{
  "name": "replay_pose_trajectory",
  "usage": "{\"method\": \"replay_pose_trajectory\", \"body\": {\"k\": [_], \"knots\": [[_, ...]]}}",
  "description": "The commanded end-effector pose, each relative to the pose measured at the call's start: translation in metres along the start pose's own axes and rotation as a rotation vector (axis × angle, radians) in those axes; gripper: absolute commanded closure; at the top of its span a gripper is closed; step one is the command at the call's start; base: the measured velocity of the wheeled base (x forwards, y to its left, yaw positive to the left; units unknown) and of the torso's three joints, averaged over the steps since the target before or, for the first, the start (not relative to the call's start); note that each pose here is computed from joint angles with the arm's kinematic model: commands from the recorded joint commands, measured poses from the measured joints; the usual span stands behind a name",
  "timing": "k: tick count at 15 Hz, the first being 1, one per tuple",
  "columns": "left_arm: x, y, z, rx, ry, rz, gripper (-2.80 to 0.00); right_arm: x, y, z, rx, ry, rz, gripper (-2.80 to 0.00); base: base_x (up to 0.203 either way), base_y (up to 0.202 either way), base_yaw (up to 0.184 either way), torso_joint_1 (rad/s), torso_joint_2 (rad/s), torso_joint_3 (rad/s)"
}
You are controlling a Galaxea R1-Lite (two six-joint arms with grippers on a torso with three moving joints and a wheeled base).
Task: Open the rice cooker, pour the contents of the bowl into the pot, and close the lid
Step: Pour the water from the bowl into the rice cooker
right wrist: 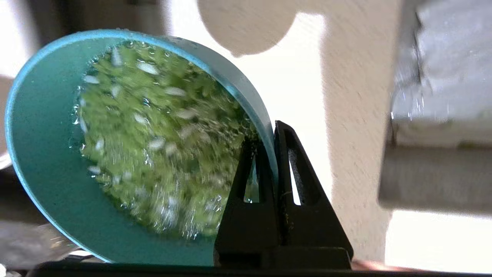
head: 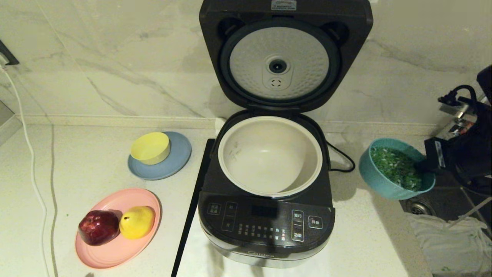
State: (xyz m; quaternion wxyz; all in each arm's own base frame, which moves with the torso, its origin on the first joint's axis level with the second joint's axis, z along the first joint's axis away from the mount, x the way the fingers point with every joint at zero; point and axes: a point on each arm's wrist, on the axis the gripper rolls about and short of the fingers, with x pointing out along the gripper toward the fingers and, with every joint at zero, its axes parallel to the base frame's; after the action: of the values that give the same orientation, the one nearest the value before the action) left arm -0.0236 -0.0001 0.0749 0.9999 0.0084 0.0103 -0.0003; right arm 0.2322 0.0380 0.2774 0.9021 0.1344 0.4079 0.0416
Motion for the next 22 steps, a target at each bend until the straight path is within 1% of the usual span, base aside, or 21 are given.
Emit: {"method": "replay_pose_trajectory", "body": {"k": [1,4,7,11,13,15,19,22], "knots": [[0.000,0.000,0.000,0.000,-0.001,0.000,0.00,-0.003,0.022,0.007,-0.048,-0.006,0.045,0.00,0.000,0.000,0.000,0.000,0.00,0.000],[0.000,0.000,0.000,0.000,-0.001,0.000,0.00,-0.001,0.045,0.015,-0.079,-0.024,0.070,0.00,0.000,0.000,0.000,0.000,0.00,0.000],[0.000,0.000,0.000,0.000,-0.001,0.000,0.00,0.010,0.067,0.017,-0.118,-0.022,0.073,0.00,0.000,0.000,0.000,0.000,0.00,0.000],[0.000,0.000,0.000,0.000,-0.001,0.000,0.00,0.007,0.097,0.018,-0.155,-0.043,0.144,0.00,0.000,0.000,0.000,0.000,0.00,0.000],[0.000,0.000,0.000,0.000,-0.001,0.000,0.00,0.003,0.109,0.018,-0.173,-0.029,0.162,0.00,0.000,0.000,0.000,0.000,0.00,0.000],[0.000,0.000,0.000,0.000,-0.001,0.000,0.00,0.003,0.125,0.015,-0.175,-0.025,0.150,0.00,0.000,0.000,0.000,0.000,0.00,0.000],[0.000,0.000,0.000,0.000,-0.001,0.000,0.00,0.016,0.159,0.006,-0.217,-0.030,0.146,0.00,0.000,0.000,0.000,0.000,0.00,0.000],[0.000,0.000,0.000,0.000,-0.001,0.000,0.00,0.027,0.178,-0.006,-0.255,-0.029,0.136,0.00,0.000,0.000,0.000,0.000,0.00,0.000]]}}
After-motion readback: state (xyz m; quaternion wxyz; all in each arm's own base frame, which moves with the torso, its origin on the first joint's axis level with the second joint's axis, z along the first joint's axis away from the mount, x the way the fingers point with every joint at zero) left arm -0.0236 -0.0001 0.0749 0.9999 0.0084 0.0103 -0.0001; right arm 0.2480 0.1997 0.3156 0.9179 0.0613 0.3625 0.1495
